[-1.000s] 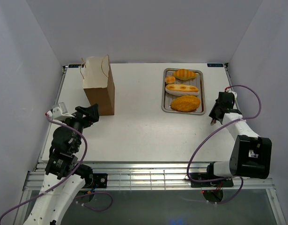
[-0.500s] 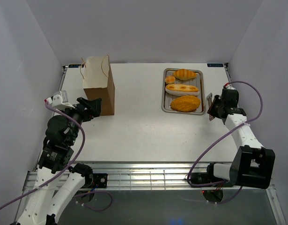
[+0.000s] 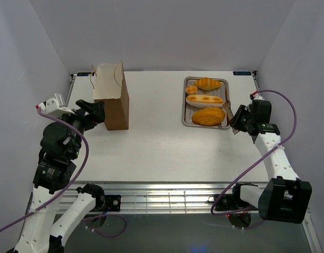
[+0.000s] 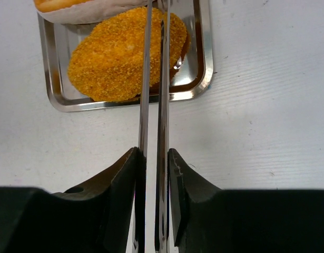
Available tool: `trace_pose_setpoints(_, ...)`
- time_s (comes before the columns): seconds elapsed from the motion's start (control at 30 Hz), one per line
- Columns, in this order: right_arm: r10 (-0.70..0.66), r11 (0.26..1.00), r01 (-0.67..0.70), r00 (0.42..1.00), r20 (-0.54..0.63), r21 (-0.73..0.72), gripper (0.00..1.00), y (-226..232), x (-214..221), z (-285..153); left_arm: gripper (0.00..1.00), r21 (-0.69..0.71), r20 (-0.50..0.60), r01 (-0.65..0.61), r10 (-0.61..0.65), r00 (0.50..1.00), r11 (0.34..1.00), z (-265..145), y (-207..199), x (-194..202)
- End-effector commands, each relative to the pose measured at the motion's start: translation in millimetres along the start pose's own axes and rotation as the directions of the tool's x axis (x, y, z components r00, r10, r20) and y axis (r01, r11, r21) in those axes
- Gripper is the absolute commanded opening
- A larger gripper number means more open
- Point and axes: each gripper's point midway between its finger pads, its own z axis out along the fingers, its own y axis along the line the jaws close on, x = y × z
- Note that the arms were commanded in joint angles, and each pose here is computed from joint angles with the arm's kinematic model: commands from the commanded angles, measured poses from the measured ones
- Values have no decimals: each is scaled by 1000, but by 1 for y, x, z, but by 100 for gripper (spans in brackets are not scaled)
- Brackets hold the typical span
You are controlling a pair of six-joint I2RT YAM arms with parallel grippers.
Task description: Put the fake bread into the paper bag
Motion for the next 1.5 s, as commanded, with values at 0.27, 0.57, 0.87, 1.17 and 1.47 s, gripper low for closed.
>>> trace_pose_setpoints(0.27,3,988,5,999,53,-156,39,37,-24,-26,98,-168,-86,-30,16,996,985,22,16,6)
trace_pose_setpoints(0.57,7,984,0,999,38,-180,45,42,-23,-31,98,-174,-66,-14,3,998,985,31,9,-7)
trace_pose_setpoints(0.87,2,989,-2,1000,3,-149,47,38,-16,-41,98,-170,-70,-13,1,998,985,43,2,-10)
trace_pose_setpoints(1.17,18,996,-18,1000,1,-88,51,29,-12,-55,98,-134,-86,23,-35,996,991,48,-7,-5)
trace_pose_setpoints(1.47,73,994,-75,997,-27,-82,51,25,-5,-51,98,-93,-96,22,-31,995,995,47,-16,-7)
